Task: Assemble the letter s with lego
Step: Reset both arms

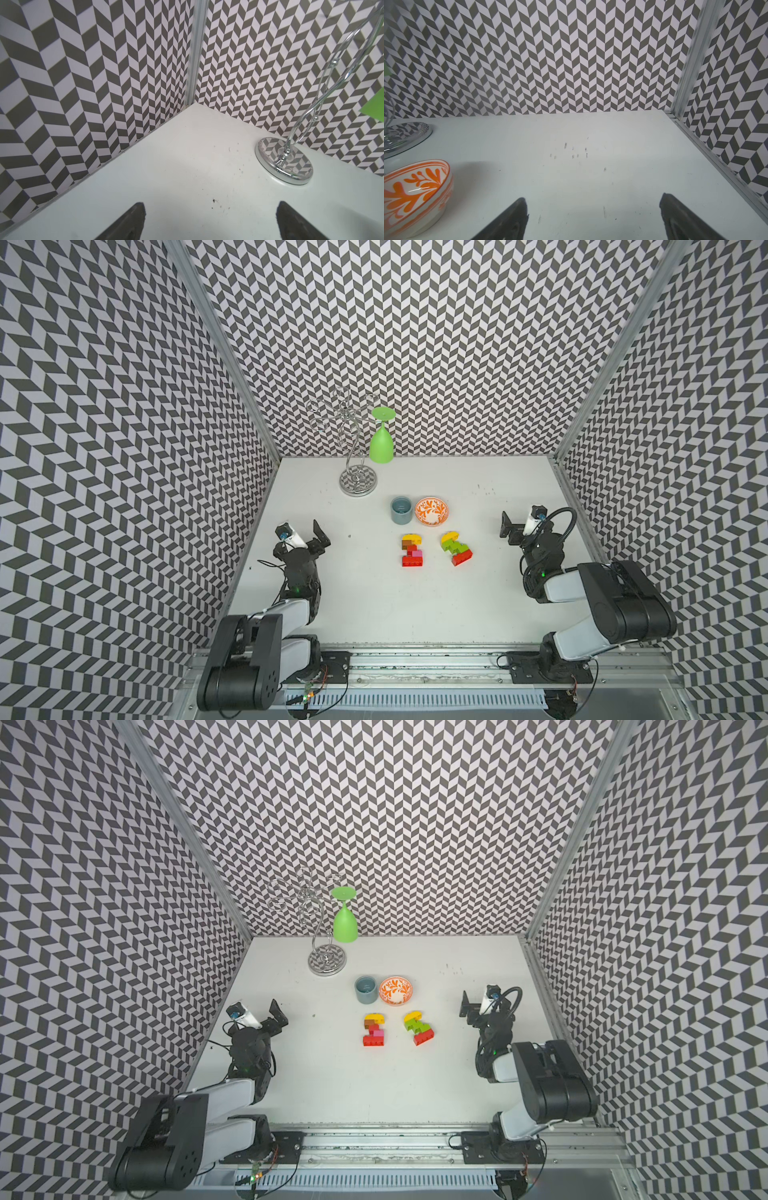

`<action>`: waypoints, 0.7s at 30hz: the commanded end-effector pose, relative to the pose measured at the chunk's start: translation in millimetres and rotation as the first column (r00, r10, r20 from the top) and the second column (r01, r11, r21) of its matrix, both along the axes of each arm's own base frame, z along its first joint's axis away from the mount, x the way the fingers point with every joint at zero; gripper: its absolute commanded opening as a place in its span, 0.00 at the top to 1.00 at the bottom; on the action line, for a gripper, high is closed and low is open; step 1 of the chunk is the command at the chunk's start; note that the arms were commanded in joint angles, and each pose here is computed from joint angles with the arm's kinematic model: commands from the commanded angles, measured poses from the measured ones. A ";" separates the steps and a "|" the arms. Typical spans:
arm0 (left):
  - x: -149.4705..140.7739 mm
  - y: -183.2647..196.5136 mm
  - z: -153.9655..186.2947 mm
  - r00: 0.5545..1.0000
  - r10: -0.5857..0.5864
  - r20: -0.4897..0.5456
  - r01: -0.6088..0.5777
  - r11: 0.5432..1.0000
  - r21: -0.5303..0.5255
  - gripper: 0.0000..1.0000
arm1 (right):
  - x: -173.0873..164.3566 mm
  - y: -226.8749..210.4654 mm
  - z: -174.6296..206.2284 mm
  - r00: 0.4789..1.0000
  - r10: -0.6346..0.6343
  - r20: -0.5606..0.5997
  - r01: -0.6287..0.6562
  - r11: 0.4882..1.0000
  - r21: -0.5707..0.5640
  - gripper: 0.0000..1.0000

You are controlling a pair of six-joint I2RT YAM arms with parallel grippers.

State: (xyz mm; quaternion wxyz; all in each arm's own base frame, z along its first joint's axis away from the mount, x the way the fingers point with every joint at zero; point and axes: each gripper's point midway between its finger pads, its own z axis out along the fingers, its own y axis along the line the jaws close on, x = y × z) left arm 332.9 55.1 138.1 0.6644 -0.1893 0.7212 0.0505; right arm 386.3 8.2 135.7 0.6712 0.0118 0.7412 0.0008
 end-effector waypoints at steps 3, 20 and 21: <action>18.1 -27.4 24.3 0.973 -0.189 0.132 0.169 0.975 0.146 0.00 | 2.8 -3.2 13.6 0.999 -0.014 0.040 0.014 1.000 0.004 0.01; 53.6 -53.9 7.1 0.944 -0.330 -0.007 0.325 0.927 0.188 0.00 | 2.6 -3.3 12.8 0.999 -0.014 0.037 0.014 1.000 0.003 0.01; 53.5 -53.9 8.2 0.944 -0.330 -0.002 0.324 0.926 0.191 0.00 | 2.5 -3.1 12.7 0.999 -0.014 0.036 0.014 1.000 0.003 0.01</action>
